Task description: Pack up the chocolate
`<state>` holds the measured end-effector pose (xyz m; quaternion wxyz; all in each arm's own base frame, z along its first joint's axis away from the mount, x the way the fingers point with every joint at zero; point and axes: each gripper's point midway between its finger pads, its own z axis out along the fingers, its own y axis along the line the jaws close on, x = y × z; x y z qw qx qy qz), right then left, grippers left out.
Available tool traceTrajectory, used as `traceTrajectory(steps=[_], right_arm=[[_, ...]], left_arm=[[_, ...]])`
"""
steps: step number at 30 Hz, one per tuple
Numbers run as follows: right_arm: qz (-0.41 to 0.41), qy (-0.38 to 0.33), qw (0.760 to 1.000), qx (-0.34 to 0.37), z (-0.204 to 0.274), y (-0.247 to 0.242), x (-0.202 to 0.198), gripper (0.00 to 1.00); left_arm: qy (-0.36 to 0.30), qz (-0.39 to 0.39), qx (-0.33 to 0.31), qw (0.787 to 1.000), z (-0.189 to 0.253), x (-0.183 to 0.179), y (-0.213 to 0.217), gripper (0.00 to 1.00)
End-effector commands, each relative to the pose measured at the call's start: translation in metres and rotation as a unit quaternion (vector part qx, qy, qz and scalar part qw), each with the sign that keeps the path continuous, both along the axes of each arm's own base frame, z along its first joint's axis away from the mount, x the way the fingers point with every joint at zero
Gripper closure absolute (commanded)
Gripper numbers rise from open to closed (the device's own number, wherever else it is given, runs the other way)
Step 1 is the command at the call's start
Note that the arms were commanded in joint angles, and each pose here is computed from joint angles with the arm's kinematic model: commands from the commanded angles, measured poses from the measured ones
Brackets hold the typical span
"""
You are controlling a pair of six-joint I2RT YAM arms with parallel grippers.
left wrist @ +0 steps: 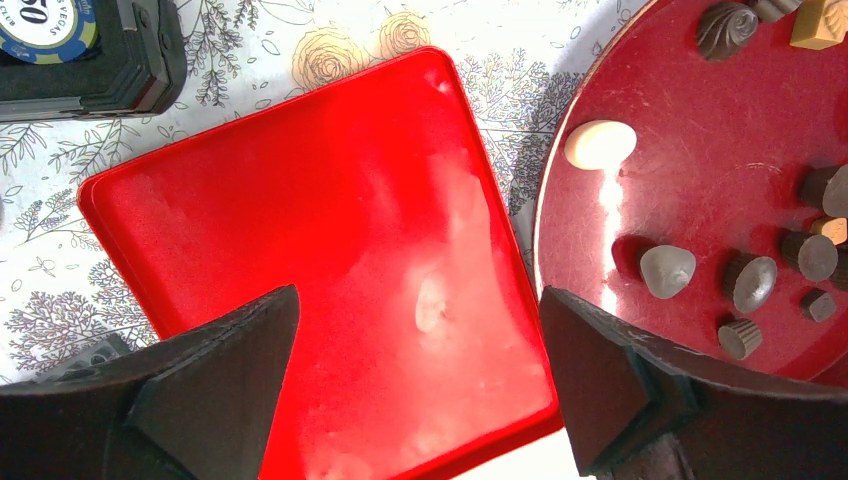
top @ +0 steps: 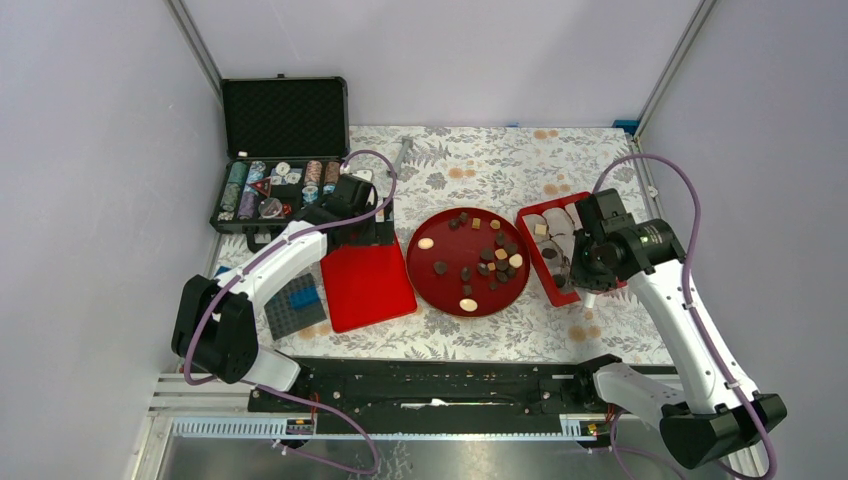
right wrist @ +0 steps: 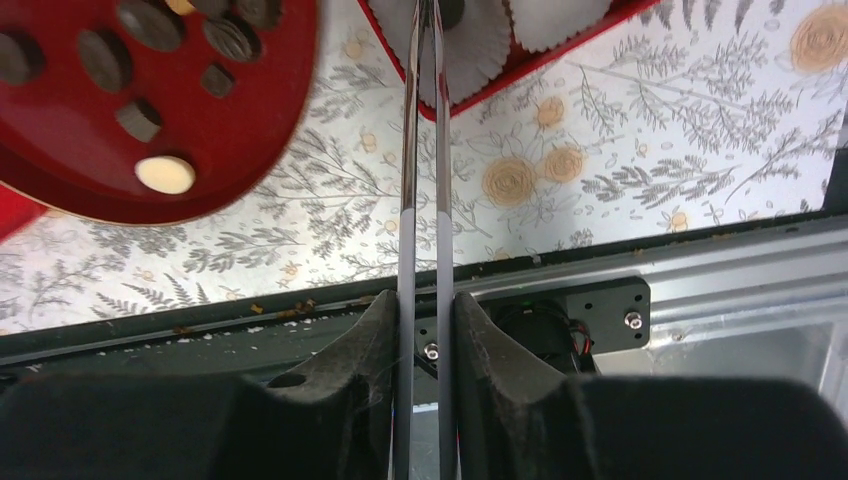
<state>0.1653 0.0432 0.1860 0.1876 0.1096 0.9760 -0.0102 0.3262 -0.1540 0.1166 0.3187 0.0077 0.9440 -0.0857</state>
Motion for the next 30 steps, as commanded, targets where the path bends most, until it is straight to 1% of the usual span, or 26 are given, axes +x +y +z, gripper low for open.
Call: traceTrajectory(steps=[1, 4, 7, 9, 11, 14, 16, 24, 30], right_arm=[[0.025, -0.050, 0.998, 0.009, 0.030, 0.005, 0.020, 0.83], [0.043, -0.064, 0.997, 0.021, 0.036, 0.014, 0.029, 0.85], [0.063, -0.101, 0.992, 0.034, 0.050, 0.029, 0.042, 0.85], [0.087, -0.130, 0.987, 0.046, 0.061, 0.046, 0.050, 0.84], [0.118, -0.141, 0.982, 0.051, 0.065, 0.066, 0.054, 0.83], [0.162, -0.128, 0.977, 0.040, 0.052, 0.093, 0.054, 0.82], [0.175, -0.112, 0.978, 0.032, 0.037, 0.102, 0.054, 0.81], [0.182, -0.073, 0.980, 0.020, 0.008, 0.100, 0.044, 0.75], [0.185, -0.058, 0.981, 0.026, -0.001, 0.101, 0.038, 0.72]], left_arm=[[-0.040, 0.002, -0.012, 0.999, 0.024, 0.017, -0.004, 0.01], [-0.046, 0.005, -0.011, 0.999, 0.026, 0.017, -0.002, 0.01], [-0.049, 0.008, -0.008, 0.999, 0.028, 0.016, 0.000, 0.01], [-0.050, 0.009, -0.007, 0.999, 0.030, 0.016, 0.001, 0.01], [-0.049, 0.011, -0.007, 0.999, 0.031, 0.016, 0.001, 0.01], [-0.051, 0.012, -0.008, 0.999, 0.034, 0.017, 0.001, 0.01], [-0.055, 0.013, -0.008, 0.998, 0.036, 0.017, 0.002, 0.01], [-0.048, 0.013, -0.005, 0.999, 0.033, 0.016, 0.002, 0.01], [-0.045, 0.009, -0.009, 0.999, 0.032, 0.018, -0.001, 0.01]])
